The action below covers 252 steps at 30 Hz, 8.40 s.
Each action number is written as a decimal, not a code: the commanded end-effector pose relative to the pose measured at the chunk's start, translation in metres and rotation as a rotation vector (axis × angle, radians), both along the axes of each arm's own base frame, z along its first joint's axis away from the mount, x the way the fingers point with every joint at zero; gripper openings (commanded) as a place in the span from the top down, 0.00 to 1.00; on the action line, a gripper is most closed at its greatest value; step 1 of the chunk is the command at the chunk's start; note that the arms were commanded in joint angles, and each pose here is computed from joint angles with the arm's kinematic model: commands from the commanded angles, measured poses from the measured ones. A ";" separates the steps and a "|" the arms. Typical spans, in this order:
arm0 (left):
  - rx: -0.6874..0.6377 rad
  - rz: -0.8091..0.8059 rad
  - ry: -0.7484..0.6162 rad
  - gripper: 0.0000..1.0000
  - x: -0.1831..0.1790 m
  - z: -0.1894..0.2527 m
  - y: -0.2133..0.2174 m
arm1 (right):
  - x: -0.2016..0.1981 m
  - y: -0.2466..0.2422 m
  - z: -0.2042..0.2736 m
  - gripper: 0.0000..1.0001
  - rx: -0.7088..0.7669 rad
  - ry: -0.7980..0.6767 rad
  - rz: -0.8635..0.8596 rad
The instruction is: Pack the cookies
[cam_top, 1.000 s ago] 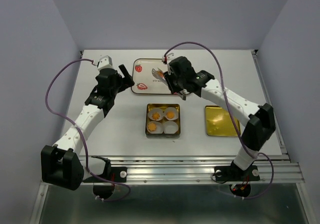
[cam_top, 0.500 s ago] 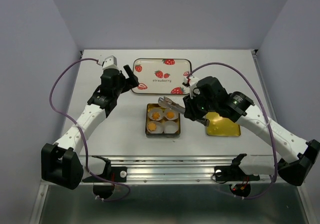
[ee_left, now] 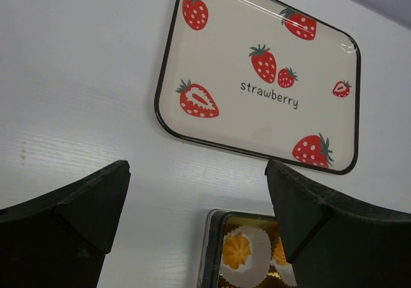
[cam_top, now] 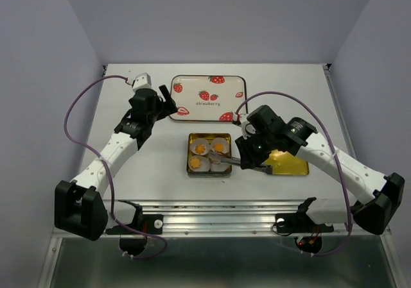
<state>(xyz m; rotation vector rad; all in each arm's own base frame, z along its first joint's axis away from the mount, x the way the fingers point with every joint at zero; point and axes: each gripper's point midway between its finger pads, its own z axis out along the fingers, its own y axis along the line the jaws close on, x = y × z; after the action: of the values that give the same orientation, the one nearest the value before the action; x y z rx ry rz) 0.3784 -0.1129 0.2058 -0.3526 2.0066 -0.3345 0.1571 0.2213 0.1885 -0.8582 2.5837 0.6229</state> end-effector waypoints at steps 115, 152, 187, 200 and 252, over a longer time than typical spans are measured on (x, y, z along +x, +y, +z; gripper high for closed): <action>-0.019 -0.015 -0.069 0.01 0.014 0.024 -0.007 | 0.311 -0.225 -0.016 0.00 -0.223 -0.390 -1.061; -0.047 -0.044 -0.055 0.01 -0.018 0.015 -0.005 | 0.134 -0.226 -0.110 0.00 -0.473 -0.128 -1.137; -0.004 -0.156 -0.104 0.01 0.014 0.012 -0.027 | 0.121 -0.254 -0.178 0.83 -0.250 0.217 -1.206; -0.017 -0.176 -0.115 0.01 0.007 0.027 -0.029 | 0.140 -0.231 -0.138 0.99 -0.078 0.089 -1.074; -0.452 -0.822 -0.091 0.90 -0.053 0.047 -0.213 | 0.181 -0.048 0.022 0.87 0.448 -0.258 -0.376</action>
<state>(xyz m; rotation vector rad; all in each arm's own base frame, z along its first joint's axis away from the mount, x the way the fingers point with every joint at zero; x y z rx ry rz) 0.3264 -0.3203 0.2214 0.2432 1.9840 -1.2237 0.3348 0.1662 0.1886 -0.1925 2.2715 0.8498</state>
